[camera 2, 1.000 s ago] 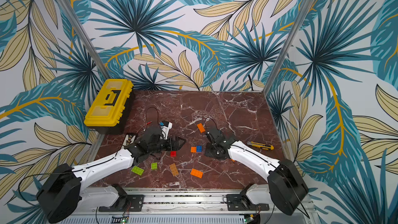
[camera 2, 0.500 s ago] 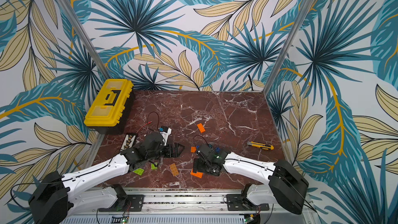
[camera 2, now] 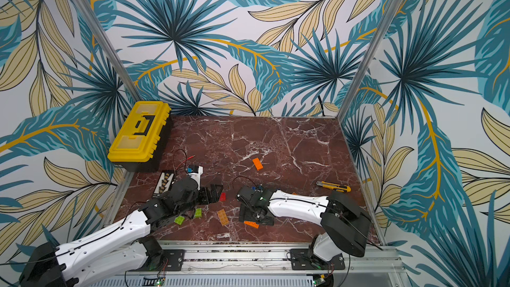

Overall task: Assemble the number 5 with lego
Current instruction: Adjust the lego brick at the center of the board.

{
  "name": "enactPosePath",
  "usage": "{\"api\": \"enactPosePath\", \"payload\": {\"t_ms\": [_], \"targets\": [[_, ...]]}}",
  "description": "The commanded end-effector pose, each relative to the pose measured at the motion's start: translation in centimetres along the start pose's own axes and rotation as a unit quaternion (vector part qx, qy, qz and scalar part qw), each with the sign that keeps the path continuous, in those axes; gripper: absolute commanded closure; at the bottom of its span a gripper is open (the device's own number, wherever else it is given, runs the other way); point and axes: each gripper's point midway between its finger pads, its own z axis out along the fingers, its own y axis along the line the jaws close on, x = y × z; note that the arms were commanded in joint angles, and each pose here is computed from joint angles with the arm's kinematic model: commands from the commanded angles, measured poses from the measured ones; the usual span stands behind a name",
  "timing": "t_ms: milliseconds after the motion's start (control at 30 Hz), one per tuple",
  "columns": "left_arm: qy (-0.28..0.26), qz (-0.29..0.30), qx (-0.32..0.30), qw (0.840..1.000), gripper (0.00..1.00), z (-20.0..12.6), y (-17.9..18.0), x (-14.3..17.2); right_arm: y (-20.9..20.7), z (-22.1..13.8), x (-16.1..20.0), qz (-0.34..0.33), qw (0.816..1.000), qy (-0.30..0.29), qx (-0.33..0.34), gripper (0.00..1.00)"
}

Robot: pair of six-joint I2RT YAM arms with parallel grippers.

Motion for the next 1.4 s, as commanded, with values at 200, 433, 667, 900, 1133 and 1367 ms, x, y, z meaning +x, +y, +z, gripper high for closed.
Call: {"api": "enactPosePath", "payload": {"t_ms": [200,433,667,900,1133,1367], "targets": [[-0.012,-0.004,-0.024,1.0,0.0,0.0,1.6,0.3,-0.5,0.8,0.6,-0.01,0.998,0.024,0.061,0.12],[-0.014,-0.003,-0.028,1.0,0.0,0.3,1.8,0.4,-1.6,1.1,1.4,-0.003,0.995,0.044,0.091,0.21],[-0.013,-0.011,-0.023,1.0,0.0,0.7,1.8,0.7,-2.1,1.8,2.3,0.002,0.994,0.061,0.086,0.28],[-0.012,-0.004,-0.019,1.0,0.0,0.8,1.4,0.4,-2.7,2.5,1.6,0.012,0.996,0.064,0.069,0.4],[-0.004,0.003,0.007,1.0,0.0,1.6,-0.1,0.2,-3.2,0.6,-1.4,-0.025,0.998,0.027,0.044,0.41],[0.028,0.007,0.02,0.999,0.0,2.9,-1.6,0.5,-2.7,0.6,-2.8,-0.075,0.995,0.04,0.052,0.4]]}}
